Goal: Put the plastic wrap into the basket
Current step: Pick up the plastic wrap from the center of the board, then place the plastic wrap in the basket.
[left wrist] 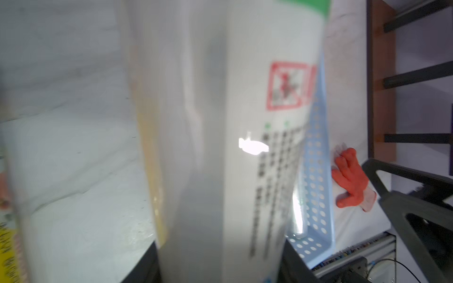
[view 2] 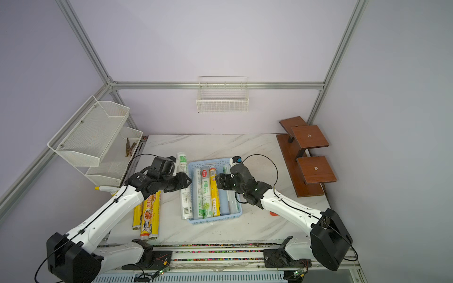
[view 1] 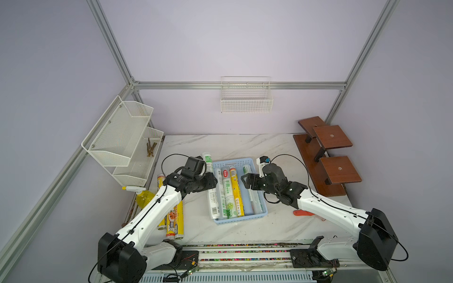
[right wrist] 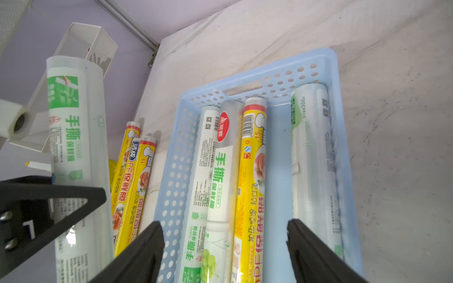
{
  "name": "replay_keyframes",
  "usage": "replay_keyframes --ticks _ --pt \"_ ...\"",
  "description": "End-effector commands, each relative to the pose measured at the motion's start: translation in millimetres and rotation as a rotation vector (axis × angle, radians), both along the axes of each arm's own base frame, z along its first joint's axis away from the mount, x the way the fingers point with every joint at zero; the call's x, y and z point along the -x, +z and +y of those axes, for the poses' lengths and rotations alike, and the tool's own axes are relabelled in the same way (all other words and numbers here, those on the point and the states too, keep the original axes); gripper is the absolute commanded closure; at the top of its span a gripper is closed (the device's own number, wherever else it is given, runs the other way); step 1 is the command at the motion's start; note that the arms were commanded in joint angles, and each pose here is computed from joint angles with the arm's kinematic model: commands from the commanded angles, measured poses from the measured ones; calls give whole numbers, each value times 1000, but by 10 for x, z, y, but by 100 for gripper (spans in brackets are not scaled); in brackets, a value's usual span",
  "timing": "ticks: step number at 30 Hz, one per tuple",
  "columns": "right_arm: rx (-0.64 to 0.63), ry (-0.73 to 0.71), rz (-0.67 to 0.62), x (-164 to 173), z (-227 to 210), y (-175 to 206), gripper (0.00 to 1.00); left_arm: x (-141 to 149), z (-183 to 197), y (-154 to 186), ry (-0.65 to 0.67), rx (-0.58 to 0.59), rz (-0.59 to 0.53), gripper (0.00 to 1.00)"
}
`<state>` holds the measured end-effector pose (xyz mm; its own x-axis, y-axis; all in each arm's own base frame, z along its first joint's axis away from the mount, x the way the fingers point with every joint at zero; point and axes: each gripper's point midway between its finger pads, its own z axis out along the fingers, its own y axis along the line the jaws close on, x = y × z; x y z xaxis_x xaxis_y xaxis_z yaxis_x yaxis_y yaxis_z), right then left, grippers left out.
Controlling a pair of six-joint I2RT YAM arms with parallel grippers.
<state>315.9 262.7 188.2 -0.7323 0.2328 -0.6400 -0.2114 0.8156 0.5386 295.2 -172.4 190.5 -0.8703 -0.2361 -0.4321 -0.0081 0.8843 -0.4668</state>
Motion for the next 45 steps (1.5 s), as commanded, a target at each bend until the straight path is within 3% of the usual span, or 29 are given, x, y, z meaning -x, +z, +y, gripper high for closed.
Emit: replay_keyframes --ticks 1,6,11,24,33,45 --pt "3 -70 46 -11 -253 -69 17 -283 -554 358 -37 181 -98 81" --pt "-4 -99 62 9 -466 -135 17 -535 -933 143 -10 230 -64 81" --pt "-22 -97 80 69 -566 -194 17 -613 -1208 -100 -16 218 -16 81" --pt "-102 35 161 151 -294 -327 16 -631 -1572 -565 -61 185 68 77" --pt "-87 64 187 164 -249 -408 16 -568 -1581 -900 -55 127 140 65" --pt "-102 68 200 181 -232 -430 16 -535 -1535 -896 -56 37 143 44"
